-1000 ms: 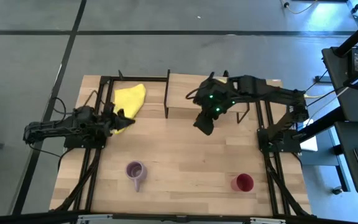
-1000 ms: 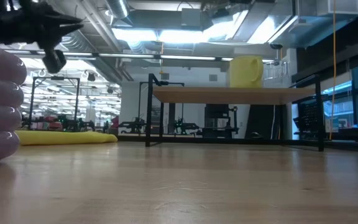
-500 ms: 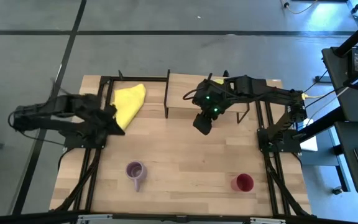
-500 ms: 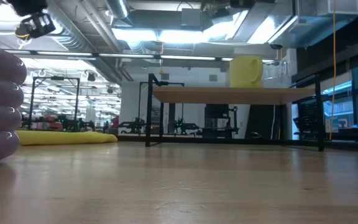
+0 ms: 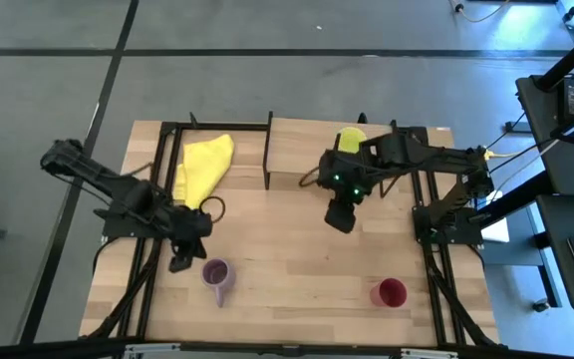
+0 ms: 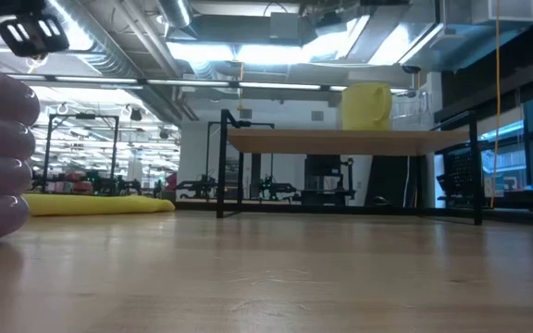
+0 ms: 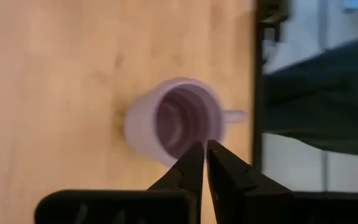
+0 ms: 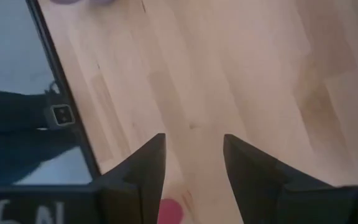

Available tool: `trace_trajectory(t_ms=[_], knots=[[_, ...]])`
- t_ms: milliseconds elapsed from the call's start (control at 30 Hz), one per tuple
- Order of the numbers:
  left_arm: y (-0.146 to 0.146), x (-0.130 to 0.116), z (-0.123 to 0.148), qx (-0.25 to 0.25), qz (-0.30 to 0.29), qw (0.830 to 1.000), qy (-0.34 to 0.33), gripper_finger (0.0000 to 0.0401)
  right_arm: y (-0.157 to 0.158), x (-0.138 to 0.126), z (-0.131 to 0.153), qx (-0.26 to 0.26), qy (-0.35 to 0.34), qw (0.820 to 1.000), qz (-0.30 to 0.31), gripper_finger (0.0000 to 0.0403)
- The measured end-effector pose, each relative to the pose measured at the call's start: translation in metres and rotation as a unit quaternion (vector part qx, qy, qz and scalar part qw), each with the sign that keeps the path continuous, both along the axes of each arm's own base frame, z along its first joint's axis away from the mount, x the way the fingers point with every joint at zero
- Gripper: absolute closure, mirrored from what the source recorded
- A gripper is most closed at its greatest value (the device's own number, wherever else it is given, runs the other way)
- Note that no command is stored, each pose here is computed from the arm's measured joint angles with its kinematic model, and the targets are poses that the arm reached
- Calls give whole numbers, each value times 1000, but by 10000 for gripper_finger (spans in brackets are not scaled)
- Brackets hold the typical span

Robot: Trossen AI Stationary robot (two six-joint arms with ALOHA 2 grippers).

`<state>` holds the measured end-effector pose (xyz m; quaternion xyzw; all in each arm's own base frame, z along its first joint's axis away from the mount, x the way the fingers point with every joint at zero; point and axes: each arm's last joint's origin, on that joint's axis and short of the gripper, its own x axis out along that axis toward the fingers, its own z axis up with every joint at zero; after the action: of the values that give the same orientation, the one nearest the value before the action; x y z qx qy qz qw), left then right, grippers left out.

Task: Stack small to large cups/mugs on shelf
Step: Put the purple mug on the shelf

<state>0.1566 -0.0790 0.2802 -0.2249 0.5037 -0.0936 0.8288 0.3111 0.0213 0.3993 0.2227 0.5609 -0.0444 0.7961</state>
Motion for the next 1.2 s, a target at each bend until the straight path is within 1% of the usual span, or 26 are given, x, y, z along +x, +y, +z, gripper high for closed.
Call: trace_trajectory(t_ms=[100, 200, 367, 533, 633, 867, 967, 1033, 1133, 1200], knots=[[-9, 7, -9, 24, 28, 999, 23, 373, 12, -2, 3, -31, -15, 999, 15, 240], [-19, 14, -21, 44, 33, 997, 53, 358, 21, -5, 5, -57, -21, 998, 20, 240], [-31, 26, -42, 59, 52, 991, 110, 327, 38, -13, 8, -70, -27, 997, 21, 240], [-33, 30, -44, 67, 74, 989, 106, 311, 47, -17, 10, -88, -33, 995, 25, 240], [-32, 31, -44, 73, 91, 988, 97, 310, 49, -18, 10, -91, -33, 995, 23, 240], [-32, 31, -44, 71, 104, 987, 97, 310, 52, -20, 10, -98, -26, 995, 20, 240], [-32, 31, -44, 65, 99, 988, 97, 311, 51, -22, 9, -110, -14, 994, 18, 240], [-33, 31, -44, 66, 85, 990, 94, 311, 50, -24, 8, -114, -6, 993, 16, 240], [-34, 32, -40, 77, 50, 992, 86, 312, 50, -25, 8, -114, -1, 993, 15, 240], [-35, 34, -33, 87, 22, 993, 70, 312, 50, -25, 8, -114, -1, 993, 15, 240]])
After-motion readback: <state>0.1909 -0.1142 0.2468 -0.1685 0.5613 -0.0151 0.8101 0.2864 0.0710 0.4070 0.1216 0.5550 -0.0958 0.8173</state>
